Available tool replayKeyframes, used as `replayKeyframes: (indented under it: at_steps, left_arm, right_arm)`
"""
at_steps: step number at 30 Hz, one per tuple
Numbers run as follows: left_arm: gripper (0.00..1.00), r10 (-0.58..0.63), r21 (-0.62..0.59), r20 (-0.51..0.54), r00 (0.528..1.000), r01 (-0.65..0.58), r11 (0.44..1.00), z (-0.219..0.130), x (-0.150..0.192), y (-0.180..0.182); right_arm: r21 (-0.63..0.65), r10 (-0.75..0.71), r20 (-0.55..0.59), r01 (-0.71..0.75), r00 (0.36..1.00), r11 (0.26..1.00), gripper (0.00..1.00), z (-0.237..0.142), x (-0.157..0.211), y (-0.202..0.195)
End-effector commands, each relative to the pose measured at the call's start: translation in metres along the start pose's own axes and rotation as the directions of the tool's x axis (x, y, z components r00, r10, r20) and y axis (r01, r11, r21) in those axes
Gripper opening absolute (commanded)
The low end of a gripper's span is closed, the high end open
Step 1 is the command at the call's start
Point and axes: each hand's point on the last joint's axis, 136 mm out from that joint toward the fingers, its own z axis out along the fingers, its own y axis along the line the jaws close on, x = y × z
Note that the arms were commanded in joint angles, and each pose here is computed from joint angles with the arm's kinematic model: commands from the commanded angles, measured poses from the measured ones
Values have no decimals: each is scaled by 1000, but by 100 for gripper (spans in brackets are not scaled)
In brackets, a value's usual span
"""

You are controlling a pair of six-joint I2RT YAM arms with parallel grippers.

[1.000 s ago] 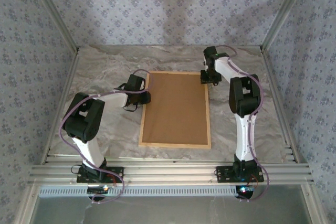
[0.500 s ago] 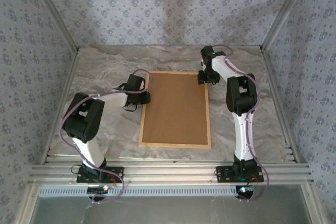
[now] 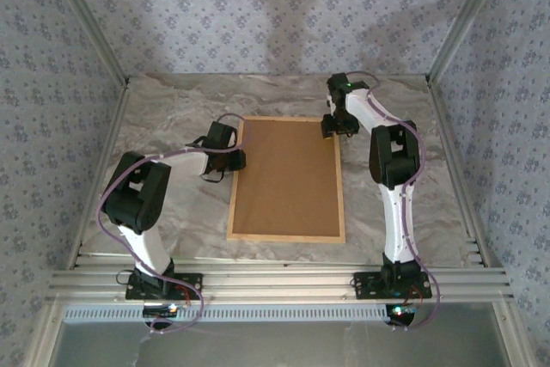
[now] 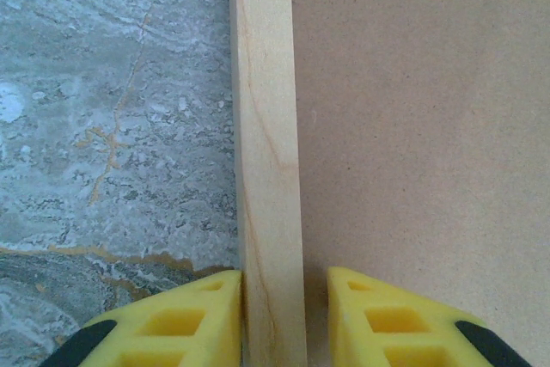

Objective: Put the photo into the frame

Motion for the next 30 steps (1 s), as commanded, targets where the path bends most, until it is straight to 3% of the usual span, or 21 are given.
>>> replayKeyframes:
  at_steps: [1, 12, 30]
  left_arm:
    - [30, -1, -74, -174, 985, -12, 997, 9, 50, 25]
    - [30, 3, -71, -175, 985, -16, 997, 10, 50, 25]
    - [30, 0, -71, -181, 984, -13, 997, 13, 51, 25]
  right_arm:
    - [-15, -11, 34, 12, 999, 1000, 62, -34, 0, 1]
    - [80, -13, -18, 15, 1000, 997, 51, -11, 5, -16]
    - [38, -3, -61, 5, 998, 999, 46, 18, 8, -15]
